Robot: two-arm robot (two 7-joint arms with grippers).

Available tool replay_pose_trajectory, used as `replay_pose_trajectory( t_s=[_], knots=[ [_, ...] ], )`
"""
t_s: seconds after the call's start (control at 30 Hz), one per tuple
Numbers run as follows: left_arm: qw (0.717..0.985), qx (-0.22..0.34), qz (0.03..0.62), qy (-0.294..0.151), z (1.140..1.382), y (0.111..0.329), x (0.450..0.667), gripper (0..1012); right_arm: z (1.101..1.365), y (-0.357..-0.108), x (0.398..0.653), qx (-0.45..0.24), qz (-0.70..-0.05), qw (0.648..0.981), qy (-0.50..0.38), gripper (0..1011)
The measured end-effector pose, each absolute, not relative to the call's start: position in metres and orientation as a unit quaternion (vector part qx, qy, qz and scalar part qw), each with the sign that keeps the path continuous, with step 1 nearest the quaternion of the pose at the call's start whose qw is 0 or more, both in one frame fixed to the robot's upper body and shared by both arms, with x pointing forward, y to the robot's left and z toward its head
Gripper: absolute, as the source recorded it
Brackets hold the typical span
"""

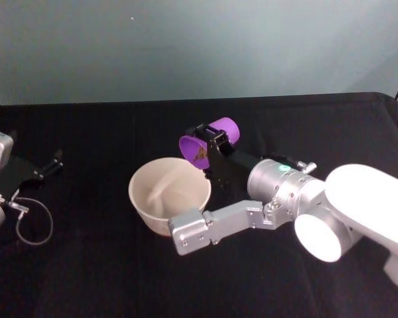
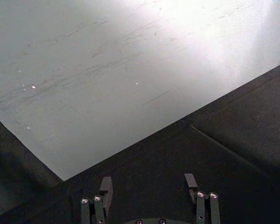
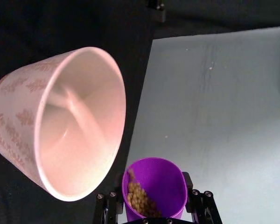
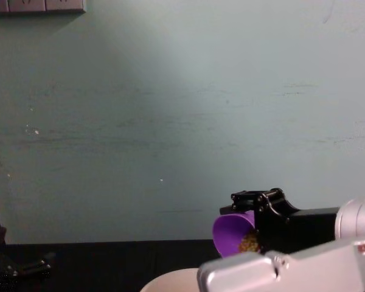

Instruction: Pick up the cup and pour the mung beans from the cup into the bowl.

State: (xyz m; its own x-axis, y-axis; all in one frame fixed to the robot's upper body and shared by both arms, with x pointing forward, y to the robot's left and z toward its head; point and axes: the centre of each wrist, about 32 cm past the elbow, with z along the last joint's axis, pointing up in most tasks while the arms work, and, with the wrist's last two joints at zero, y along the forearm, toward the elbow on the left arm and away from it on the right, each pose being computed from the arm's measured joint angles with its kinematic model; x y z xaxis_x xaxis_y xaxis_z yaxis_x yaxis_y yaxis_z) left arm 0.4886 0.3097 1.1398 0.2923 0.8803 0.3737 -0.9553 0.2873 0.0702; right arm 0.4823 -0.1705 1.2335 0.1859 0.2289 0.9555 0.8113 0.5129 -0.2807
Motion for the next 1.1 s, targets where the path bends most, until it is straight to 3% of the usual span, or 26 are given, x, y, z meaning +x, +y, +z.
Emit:
replay_pose_trajectory(
  t_s=[1.1],
  knots=[
    [0.791,0.141,0.58,-0.133,1.14,0.31,0.489,1000,1.214,-0.158,0.47,-0.471,-0.155,0.485,-0.72,722]
  ],
)
